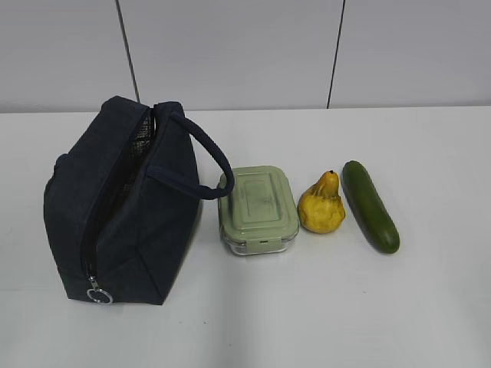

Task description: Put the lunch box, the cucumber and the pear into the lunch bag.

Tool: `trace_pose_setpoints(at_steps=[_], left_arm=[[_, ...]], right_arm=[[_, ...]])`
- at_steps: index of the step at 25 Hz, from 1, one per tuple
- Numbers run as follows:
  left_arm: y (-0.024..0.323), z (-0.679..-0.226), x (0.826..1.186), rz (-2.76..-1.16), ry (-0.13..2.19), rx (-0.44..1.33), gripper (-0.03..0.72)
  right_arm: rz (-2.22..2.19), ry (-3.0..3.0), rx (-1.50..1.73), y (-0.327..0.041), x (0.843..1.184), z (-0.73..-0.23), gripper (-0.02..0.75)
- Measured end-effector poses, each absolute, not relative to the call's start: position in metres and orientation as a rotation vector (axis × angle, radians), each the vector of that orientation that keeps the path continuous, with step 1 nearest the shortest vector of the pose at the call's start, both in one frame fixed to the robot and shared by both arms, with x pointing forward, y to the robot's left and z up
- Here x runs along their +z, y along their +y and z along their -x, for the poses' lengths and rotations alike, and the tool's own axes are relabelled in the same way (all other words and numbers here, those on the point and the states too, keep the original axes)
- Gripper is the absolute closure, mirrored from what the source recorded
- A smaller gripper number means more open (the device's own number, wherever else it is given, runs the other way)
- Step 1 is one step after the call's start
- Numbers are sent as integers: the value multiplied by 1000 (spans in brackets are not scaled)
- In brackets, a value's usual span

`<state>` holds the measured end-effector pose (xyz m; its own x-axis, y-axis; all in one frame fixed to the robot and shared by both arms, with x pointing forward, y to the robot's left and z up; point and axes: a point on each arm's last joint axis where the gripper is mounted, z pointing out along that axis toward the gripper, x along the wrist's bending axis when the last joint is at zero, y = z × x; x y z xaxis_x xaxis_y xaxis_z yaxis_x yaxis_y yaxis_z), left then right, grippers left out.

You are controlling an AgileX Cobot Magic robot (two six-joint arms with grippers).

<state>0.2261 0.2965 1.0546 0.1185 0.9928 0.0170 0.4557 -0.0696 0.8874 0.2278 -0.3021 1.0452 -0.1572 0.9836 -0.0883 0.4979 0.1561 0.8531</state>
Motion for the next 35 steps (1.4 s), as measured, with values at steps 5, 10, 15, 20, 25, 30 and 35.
trace_pose_setpoints(at_steps=[5, 10, 15, 20, 25, 30, 35], left_arm=[[297, -226, 1055, -1637, 1438, 893, 442], [297, -226, 1055, -1637, 1438, 893, 442], [297, -226, 1055, -1637, 1438, 893, 442], [297, -226, 1055, -1637, 1438, 893, 442], [296, -226, 1055, -1637, 1438, 892, 442], [295, -226, 1055, -1633, 1432, 874, 442], [289, -239, 1060, -1664, 1412, 747, 442]], right_arm=[[-1421, 1752, 904, -302, 1045, -228, 248], [-1421, 1752, 904, -302, 1045, -228, 248], [-1421, 1752, 904, -302, 1045, -228, 248], [-1421, 1752, 904, -302, 1045, -228, 248], [-1421, 1752, 904, -302, 1045, -228, 248], [-1420, 1752, 903, -302, 1045, -228, 248], [-1422, 1755, 900, -302, 1050, -232, 248]])
